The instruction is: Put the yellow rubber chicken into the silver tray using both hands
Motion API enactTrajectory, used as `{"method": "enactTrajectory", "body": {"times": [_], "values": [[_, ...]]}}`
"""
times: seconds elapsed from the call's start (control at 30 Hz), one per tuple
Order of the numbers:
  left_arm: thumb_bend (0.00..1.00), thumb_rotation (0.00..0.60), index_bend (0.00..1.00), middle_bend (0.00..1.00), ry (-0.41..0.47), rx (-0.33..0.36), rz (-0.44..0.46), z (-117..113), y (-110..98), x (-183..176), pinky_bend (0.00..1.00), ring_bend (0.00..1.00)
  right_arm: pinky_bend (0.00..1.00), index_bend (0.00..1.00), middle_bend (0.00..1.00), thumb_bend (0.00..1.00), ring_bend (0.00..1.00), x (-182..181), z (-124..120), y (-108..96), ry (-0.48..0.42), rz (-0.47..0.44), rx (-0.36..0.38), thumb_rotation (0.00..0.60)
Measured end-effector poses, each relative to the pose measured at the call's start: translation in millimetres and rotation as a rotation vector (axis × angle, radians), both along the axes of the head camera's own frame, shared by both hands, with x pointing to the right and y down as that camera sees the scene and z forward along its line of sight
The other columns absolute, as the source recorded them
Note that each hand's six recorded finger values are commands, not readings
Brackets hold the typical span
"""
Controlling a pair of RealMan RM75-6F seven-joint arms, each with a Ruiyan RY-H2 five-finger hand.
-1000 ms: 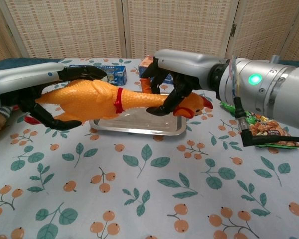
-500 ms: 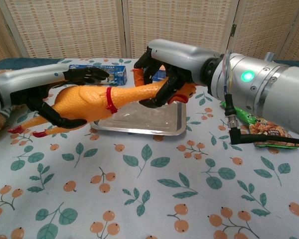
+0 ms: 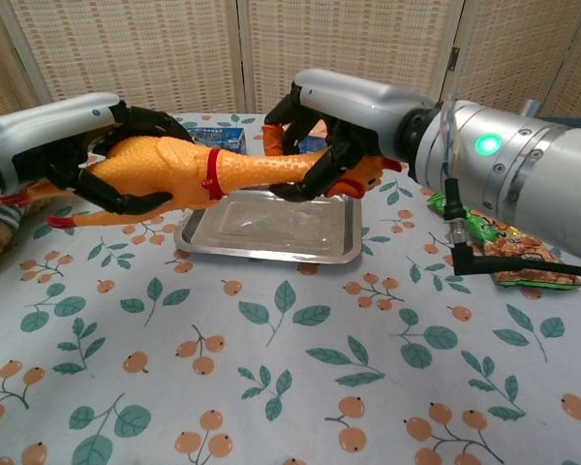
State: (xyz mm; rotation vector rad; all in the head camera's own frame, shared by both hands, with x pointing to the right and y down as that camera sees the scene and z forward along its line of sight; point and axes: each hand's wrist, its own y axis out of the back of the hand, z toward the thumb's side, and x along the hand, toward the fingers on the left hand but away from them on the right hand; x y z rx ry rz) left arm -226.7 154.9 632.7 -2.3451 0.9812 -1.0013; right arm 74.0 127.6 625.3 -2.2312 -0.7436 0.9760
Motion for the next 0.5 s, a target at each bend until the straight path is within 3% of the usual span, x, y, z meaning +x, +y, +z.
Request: {"method": "enactTrajectory", "body": {"times": [0.2, 0.5], "values": [[0.62, 0.6, 0.84, 0.8, 0.01, 0.006, -0.017, -1.4, -1.5, -0.7, 0.78, 0.65, 0.78, 0.9, 0.66, 0.38, 0.79, 3.2, 0.1, -0.4, 0.004, 0.005, -0.004, 0.6], [0.63, 0.6, 0.89, 0.87, -0.017, 0.054, -0.012, -2.9, -1.9, -1.0, 0.86, 0.72, 0.78, 0.9, 0.66, 0.38, 0.79, 7.3, -0.3, -1.2, 0.007, 0.012, -0.005, 0.6]]}}
